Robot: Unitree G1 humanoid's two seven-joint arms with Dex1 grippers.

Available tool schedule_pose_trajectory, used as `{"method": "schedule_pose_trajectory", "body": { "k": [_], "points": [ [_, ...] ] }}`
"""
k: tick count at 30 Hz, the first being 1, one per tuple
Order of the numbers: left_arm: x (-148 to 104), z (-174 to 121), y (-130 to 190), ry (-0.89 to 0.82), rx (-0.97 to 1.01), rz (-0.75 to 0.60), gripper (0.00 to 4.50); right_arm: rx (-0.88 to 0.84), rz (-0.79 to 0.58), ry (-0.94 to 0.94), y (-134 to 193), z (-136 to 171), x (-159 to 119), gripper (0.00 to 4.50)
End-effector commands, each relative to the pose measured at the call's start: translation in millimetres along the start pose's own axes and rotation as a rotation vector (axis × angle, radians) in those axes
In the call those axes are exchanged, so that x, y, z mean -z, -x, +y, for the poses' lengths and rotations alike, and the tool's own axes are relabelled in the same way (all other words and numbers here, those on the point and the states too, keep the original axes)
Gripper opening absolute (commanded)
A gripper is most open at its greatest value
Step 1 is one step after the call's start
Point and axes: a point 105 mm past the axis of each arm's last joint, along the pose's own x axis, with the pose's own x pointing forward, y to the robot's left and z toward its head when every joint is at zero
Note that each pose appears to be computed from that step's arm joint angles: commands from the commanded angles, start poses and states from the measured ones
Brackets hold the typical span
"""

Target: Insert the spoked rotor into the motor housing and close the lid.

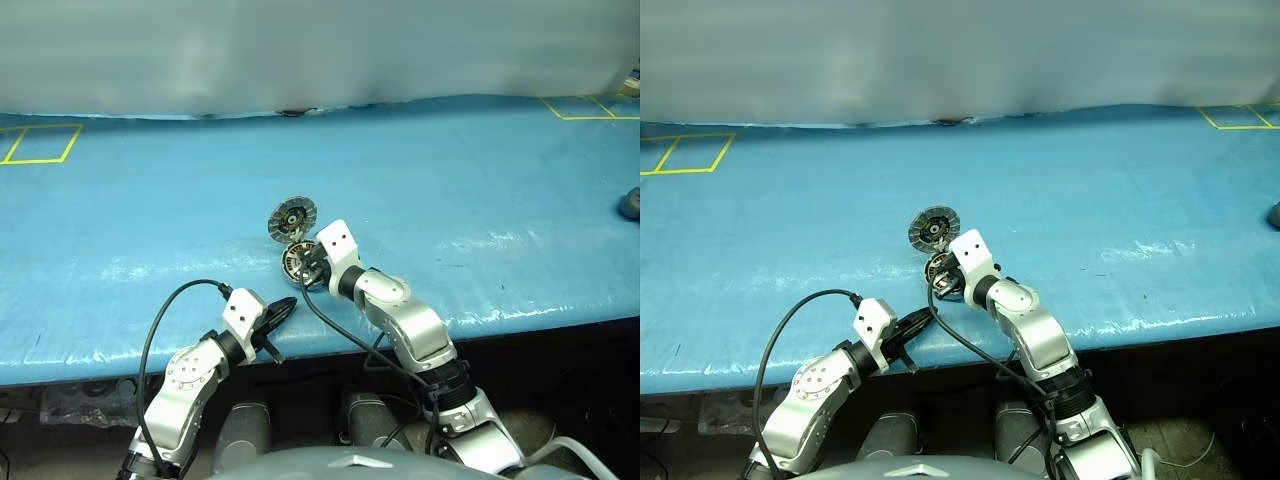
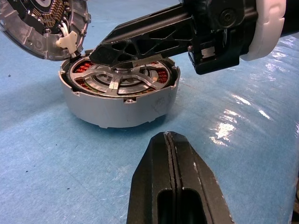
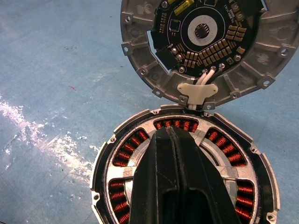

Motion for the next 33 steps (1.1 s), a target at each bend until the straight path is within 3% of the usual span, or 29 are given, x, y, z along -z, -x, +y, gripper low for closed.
{"method": "schedule_pose_trajectory", "body": {
  "k": [1, 10, 14, 21, 28, 33],
  "points": [
    [-5, -1, -1, 0.000, 0.011, -0.021, 0.00, -0.010, 0.002, -0.038, 2, 1, 4, 0.02],
    [-9, -2, -4, -0.004, 0.021, -0.036, 0.00, -0.108, -0.225, -0.036, 18, 9, -59, 0.02],
    [-11, -3, -5, -0.006, 0.026, -0.040, 0.00, -0.128, -0.244, 0.016, 25, 13, -70, 0.02],
    [-17, -3, -7, -0.016, 0.019, -0.059, 0.00, -0.219, -0.222, 0.203, 43, 28, -65, 0.02],
    [-19, 2, -5, -0.018, -0.006, -0.063, 0.00, -0.308, -0.172, 0.275, 64, 36, -46, 0.02],
    [-27, 40, 4, 0.010, -0.183, -0.084, 0.00, -0.204, -0.126, 0.286, 66, 20, -34, 0.02]
  ]
}}
